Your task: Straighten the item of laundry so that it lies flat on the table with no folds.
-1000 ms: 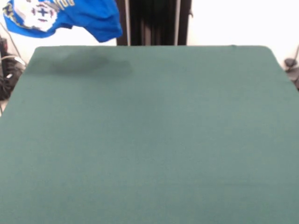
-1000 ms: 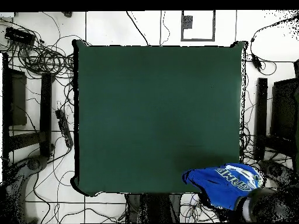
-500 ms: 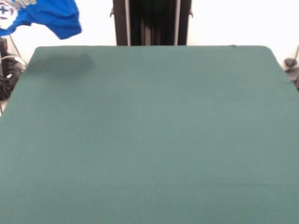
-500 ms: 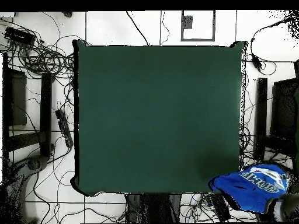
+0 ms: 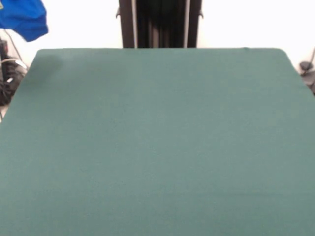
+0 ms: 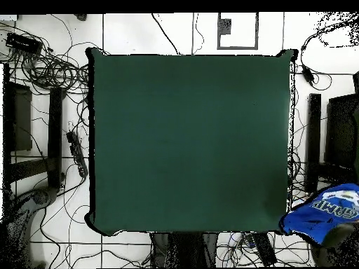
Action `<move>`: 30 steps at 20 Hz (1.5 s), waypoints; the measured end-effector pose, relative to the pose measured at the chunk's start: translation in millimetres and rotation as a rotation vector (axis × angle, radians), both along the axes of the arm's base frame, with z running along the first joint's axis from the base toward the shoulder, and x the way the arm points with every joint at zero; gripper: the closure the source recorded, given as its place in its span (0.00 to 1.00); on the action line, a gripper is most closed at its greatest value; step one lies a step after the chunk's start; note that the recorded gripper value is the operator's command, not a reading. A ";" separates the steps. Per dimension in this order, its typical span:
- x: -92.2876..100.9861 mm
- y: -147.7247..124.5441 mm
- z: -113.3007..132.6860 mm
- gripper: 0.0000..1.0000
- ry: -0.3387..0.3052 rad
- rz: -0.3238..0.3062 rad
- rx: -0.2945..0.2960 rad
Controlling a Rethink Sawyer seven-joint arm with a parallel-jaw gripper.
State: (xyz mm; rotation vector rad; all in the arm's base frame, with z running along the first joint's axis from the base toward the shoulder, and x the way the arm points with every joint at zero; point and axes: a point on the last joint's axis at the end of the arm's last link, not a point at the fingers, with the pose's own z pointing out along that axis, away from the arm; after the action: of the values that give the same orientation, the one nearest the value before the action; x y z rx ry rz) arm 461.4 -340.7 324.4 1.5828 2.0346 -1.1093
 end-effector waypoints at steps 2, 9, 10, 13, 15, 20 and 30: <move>16.4 2.6 -10.9 1.00 -0.014 0.106 -0.075; 48.7 22.4 -51.4 1.00 -0.089 0.262 -0.219; 52.1 27.1 -59.1 1.00 -0.109 0.269 -0.236; 61.2 43.6 -85.8 1.00 -0.185 0.271 -0.287; 64.3 59.3 -115.0 1.00 -0.273 0.242 -0.322; 49.7 60.8 -154.6 1.00 -0.340 0.186 -0.357; -10.6 11.6 -181.2 1.00 -0.322 0.000 -0.415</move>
State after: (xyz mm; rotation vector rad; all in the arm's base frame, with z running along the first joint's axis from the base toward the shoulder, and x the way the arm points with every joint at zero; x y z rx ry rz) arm 450.8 -329.1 143.2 1.4360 1.4845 -1.1044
